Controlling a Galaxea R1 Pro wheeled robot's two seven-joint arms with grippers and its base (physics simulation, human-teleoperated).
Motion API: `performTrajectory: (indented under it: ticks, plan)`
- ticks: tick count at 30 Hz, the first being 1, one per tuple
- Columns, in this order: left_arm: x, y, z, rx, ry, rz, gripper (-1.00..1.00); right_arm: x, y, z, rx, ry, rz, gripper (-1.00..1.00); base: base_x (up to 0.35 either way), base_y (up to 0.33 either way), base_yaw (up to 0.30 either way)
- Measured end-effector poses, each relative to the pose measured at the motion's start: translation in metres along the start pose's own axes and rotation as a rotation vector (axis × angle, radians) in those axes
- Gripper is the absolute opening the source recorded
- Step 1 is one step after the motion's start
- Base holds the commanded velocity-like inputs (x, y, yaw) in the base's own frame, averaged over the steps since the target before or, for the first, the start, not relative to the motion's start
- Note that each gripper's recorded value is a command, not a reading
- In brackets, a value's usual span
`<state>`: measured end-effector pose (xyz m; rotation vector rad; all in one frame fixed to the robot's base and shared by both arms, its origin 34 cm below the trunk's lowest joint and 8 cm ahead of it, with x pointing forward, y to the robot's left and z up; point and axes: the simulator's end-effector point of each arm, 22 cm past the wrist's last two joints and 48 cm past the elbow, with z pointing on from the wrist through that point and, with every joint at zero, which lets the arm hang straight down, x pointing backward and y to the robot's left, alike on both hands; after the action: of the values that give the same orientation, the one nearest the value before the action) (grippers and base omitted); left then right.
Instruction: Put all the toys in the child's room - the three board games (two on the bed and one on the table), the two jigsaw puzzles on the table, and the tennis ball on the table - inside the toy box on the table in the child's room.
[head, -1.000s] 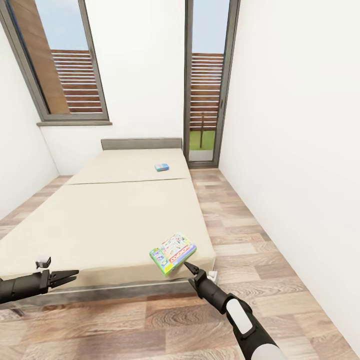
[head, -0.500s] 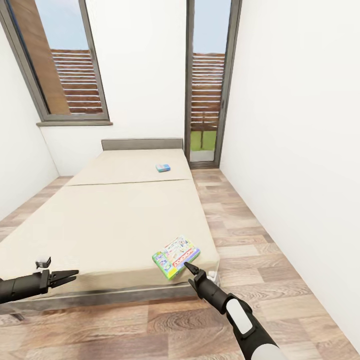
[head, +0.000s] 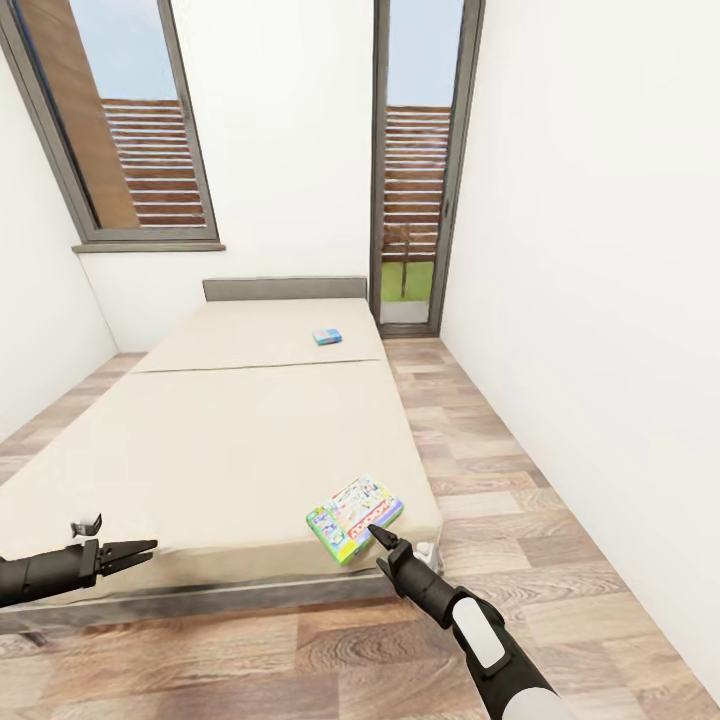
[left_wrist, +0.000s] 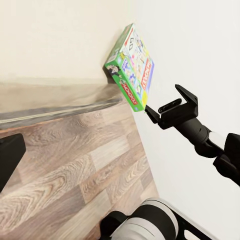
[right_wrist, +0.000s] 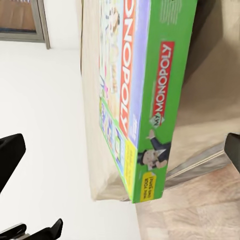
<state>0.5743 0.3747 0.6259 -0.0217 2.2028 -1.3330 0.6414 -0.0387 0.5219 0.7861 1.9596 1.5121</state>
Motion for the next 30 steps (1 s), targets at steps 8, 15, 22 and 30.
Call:
performTrajectory:
  ticks: [8, 15, 22, 30]
  plan:
    - [0.0, 0.0001, 0.0, 0.0, 0.0, 0.0, 1.0, 0.0, -0.0002, 0.0001, 0.0, 0.0, 0.0, 1.0, 0.099, 0.077, 0.0]
    - [0.0, 0.0002, 0.0001, 0.0, 0.0, 0.0, 1.0, 0.0, -0.0002, 0.0001, 0.001, 0.0, 0.0, 1.0, 0.014, 0.011, 0.0]
    - [0.0005, 0.0002, 0.0005, 0.0, 0.002, 0.0, 1.0, 0.0, -0.0002, 0.0001, 0.001, 0.0, 0.0, 1.0, 0.002, 0.002, 0.0]
    - [0.0005, -0.0009, 0.0016, 0.001, 0.005, 0.009, 1.0, 0.0, -0.0002, 0.0001, 0.001, 0.0, 0.0, 1.0, 0.0, 0.0, 0.0]
